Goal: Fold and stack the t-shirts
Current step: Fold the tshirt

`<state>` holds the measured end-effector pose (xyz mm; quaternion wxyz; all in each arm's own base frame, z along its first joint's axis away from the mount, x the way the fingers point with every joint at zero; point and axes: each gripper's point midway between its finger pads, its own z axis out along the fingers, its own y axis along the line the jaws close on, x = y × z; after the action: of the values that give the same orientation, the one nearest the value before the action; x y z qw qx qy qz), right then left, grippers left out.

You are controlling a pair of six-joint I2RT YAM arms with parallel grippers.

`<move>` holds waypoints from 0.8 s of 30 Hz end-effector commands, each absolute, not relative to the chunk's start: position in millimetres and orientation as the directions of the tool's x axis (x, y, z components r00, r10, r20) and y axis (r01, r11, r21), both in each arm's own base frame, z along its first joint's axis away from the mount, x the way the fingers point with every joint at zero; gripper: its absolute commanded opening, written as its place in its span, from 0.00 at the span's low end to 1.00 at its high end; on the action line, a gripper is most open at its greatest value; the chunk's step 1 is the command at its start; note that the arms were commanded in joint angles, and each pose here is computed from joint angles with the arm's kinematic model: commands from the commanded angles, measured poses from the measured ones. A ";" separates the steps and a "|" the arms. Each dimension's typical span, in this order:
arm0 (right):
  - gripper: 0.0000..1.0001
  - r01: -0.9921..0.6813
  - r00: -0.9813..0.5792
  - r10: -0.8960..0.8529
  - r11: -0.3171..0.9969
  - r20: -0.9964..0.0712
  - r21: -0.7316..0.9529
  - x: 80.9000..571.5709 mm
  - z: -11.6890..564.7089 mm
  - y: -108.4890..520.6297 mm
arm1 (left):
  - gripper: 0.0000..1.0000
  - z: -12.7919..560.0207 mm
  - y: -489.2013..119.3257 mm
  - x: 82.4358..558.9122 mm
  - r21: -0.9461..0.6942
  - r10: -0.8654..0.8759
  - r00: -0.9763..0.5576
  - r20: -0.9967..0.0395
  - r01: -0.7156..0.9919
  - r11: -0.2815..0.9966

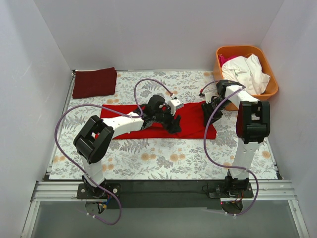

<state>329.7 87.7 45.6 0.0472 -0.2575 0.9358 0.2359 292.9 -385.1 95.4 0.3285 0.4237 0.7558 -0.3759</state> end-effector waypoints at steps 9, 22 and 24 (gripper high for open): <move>0.31 -0.465 -0.882 -0.442 0.753 -0.164 0.465 321.3 38.3 91.0 | 0.61 94.3 -384.0 291.0 -0.287 0.386 -0.427 -0.818 0.883 0.370; 0.01 -0.493 -0.868 -0.440 0.711 -0.230 0.501 325.6 56.7 101.9 | 0.58 96.9 -377.8 284.7 -0.237 0.395 -0.363 -0.844 0.913 0.333; 0.01 -0.509 -0.860 -0.427 0.681 -0.280 0.526 330.3 70.5 110.7 | 0.57 98.7 -375.1 283.8 -0.204 0.403 -0.328 -0.855 0.925 0.320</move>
<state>324.1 97.0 42.8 0.0355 -0.2480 0.9305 0.2672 283.7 -373.9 70.8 0.3162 0.4279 0.7643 -0.3644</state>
